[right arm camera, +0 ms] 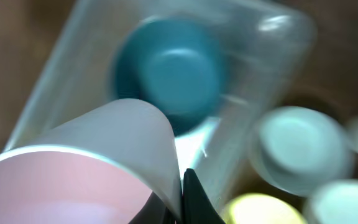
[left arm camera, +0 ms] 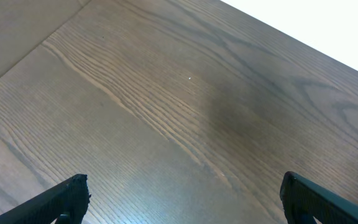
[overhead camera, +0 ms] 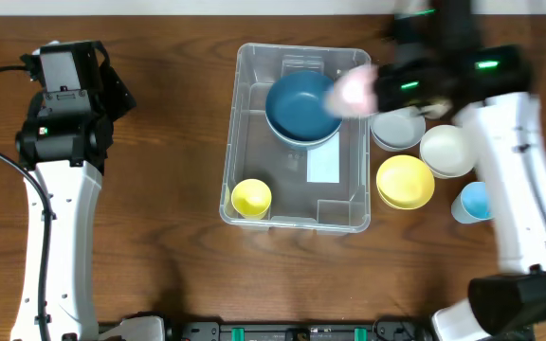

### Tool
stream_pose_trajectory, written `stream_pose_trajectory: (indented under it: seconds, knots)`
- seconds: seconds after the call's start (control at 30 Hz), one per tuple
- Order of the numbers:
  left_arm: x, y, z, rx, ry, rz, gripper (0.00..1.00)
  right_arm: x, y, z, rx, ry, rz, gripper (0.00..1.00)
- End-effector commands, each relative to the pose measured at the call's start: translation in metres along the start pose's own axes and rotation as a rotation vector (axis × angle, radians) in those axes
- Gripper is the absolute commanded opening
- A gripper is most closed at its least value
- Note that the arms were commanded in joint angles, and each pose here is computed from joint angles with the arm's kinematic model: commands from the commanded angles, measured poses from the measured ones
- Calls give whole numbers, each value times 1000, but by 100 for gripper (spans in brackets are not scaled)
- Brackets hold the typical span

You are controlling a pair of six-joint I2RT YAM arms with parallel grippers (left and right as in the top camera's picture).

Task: Pack container
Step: 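Carry the pink cup into the container and insert it into the yellow cup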

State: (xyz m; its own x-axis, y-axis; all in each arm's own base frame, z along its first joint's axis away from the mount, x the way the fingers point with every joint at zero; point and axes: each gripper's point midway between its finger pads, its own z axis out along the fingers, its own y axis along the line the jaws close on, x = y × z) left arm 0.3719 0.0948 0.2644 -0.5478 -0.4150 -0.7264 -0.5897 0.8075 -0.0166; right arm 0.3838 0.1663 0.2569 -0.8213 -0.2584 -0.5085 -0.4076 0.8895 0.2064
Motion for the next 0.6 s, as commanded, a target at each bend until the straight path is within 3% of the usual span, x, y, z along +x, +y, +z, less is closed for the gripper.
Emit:
stream_pose_trajectory:
  seconds: [0.0,0.2,0.57]
  knots:
    - [-7,5,-4,-17,-20,1,98,11,48,20,-1,52,-141,1]
    - [-6,5,-4,-17,-20,1,98,40,124,61,8,140,-351,1]
    - [-6,5,-4,-17,-20,1,98,77,157,97,39,253,-453,1]
